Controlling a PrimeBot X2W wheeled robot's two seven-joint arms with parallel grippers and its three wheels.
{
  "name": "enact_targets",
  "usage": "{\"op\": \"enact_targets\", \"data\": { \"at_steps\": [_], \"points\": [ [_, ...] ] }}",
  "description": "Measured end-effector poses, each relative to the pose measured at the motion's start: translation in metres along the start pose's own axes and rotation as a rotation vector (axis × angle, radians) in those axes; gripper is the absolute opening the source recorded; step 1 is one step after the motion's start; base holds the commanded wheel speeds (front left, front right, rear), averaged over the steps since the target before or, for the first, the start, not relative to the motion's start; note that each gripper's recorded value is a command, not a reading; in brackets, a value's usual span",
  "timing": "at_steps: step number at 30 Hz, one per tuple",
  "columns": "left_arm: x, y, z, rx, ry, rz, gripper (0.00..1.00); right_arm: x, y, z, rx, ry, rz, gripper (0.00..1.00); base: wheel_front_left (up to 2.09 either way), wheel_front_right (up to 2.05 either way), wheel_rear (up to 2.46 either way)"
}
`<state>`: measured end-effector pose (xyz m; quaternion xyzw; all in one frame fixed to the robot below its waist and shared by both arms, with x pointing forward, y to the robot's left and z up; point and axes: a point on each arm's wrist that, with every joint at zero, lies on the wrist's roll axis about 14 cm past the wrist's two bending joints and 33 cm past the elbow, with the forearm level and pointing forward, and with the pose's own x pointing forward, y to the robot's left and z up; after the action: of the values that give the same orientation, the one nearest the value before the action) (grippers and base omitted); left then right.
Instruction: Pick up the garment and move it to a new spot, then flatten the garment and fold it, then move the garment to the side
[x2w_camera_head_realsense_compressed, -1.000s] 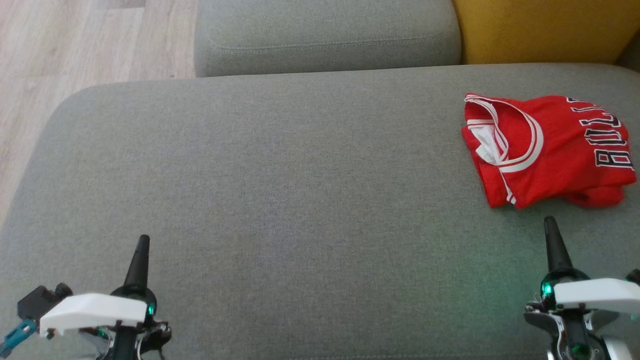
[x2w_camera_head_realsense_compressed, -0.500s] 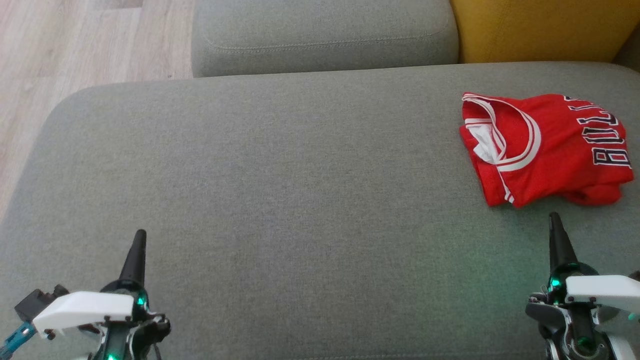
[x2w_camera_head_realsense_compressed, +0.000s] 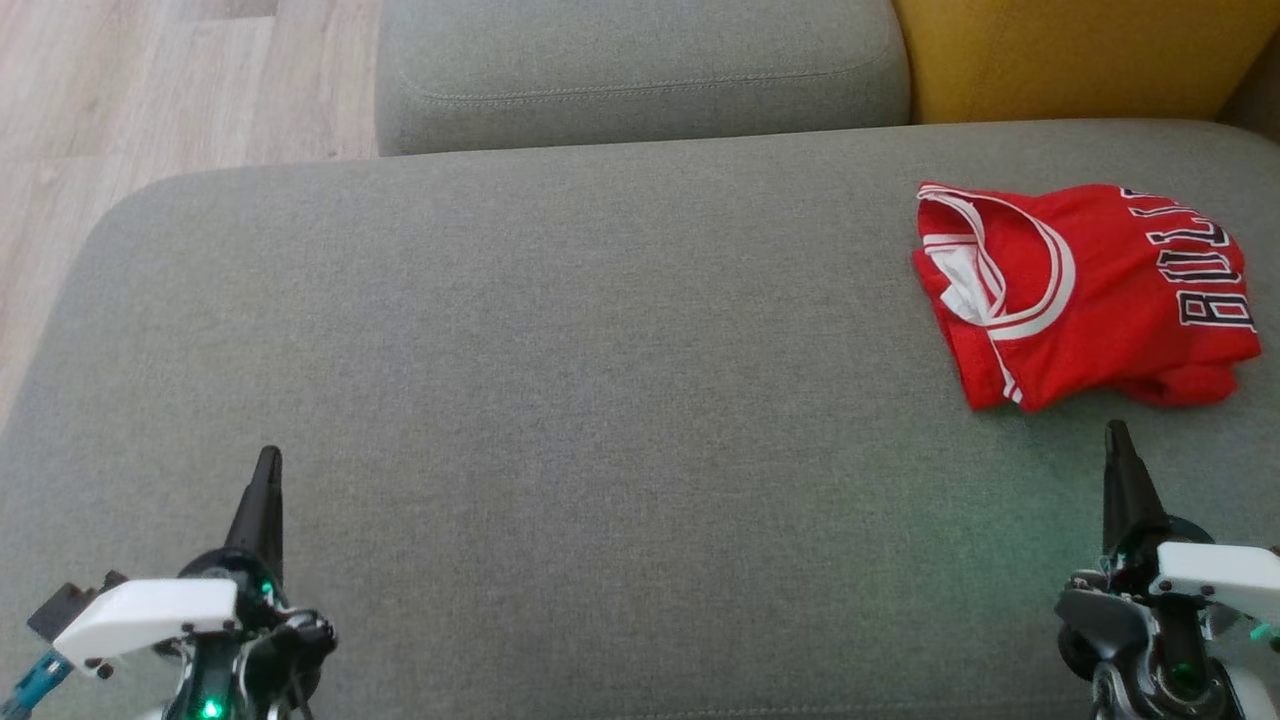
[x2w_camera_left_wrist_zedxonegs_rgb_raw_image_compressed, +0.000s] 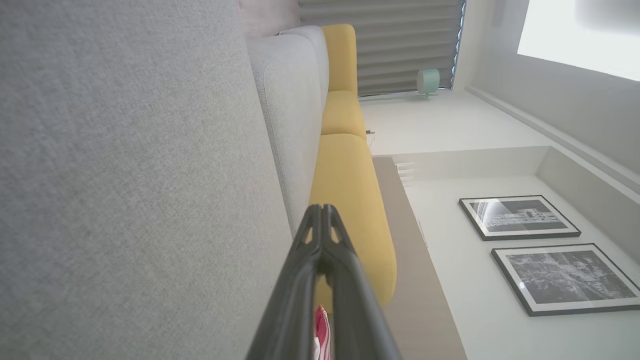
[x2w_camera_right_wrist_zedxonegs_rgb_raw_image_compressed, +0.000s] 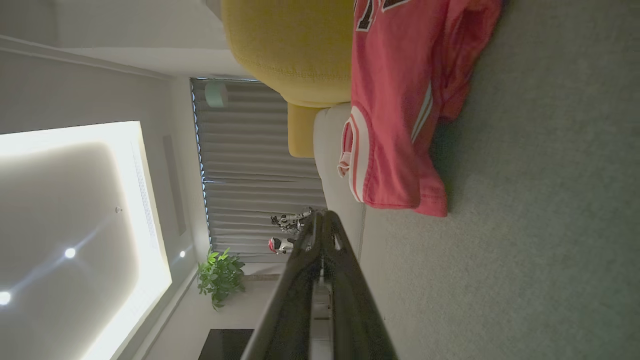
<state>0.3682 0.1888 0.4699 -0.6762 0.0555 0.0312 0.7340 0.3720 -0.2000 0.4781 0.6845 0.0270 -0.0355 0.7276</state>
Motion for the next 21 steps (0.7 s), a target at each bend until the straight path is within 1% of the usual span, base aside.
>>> {"op": "enact_targets", "data": {
  "at_steps": [7, 21],
  "points": [
    [0.0051, -0.0084, 0.0014, -0.079, -0.007, -0.032, 0.0, 0.0012, -0.0004, 0.0039, 0.075, -0.017, 0.001, 0.0, 0.0, 0.0, 0.0],
    [0.0052, -0.0076, 0.0008, -0.085, -0.007, -0.029, 0.0, 0.0011, -0.0006, 0.0043, 0.079, -0.014, 0.001, 0.0, 0.0, 0.0, 0.0]
  ]
}}
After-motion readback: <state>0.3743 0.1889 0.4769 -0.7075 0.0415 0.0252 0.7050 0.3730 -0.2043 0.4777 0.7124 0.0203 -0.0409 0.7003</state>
